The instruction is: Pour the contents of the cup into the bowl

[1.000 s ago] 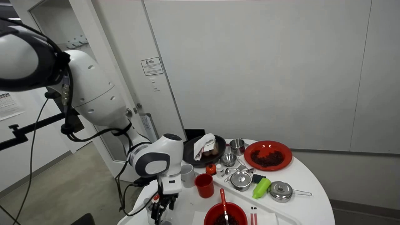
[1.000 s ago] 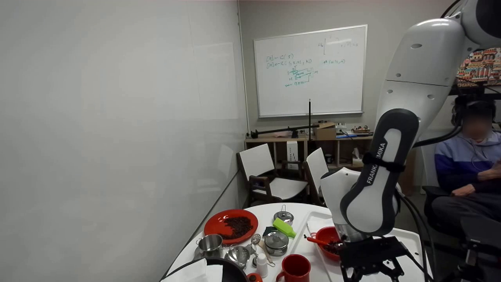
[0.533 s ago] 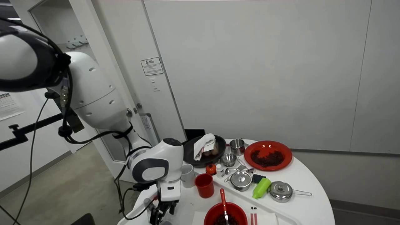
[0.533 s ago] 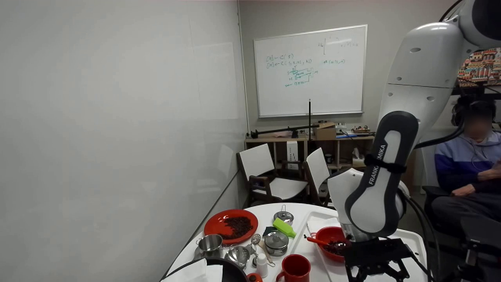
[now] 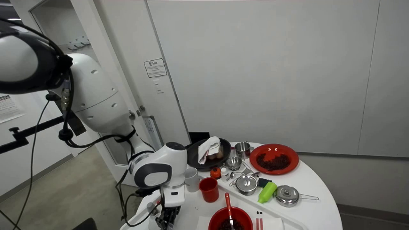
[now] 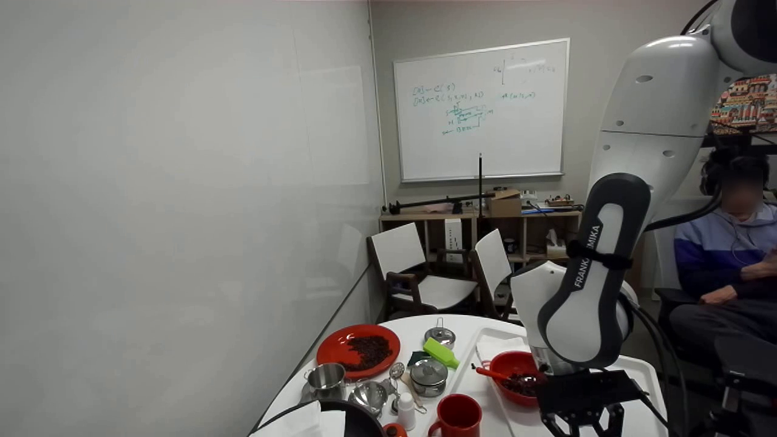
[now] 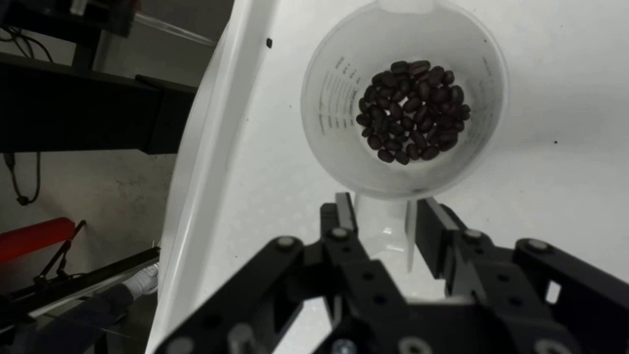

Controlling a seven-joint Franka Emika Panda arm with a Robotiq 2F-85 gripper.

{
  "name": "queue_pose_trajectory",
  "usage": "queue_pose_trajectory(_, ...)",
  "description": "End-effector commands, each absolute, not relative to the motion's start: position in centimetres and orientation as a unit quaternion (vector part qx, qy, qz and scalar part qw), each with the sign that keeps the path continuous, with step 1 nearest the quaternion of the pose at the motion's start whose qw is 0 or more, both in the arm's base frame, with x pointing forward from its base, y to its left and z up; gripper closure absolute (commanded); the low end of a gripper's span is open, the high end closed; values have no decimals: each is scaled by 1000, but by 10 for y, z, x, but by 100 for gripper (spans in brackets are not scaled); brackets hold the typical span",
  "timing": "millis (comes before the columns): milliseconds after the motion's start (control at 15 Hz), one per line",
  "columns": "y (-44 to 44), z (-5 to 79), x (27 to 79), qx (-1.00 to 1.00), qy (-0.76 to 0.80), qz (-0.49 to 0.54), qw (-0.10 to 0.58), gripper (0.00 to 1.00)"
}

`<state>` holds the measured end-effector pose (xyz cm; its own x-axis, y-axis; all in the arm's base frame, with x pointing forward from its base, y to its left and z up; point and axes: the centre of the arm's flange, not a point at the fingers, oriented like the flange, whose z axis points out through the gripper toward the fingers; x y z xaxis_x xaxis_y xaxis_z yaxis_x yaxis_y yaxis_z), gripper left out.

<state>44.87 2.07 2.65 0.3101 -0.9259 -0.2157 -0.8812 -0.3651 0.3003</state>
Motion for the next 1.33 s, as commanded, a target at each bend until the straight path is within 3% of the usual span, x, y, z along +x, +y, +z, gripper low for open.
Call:
queue_pose_trajectory(0,27,29,452,819,-545,-173,48,93)
queue_pose_trajectory(600,42,56,477,855,-489,-162,49,90)
queue_pose_trajectory(1267,53,121,529,892,-372,-177,188,90)
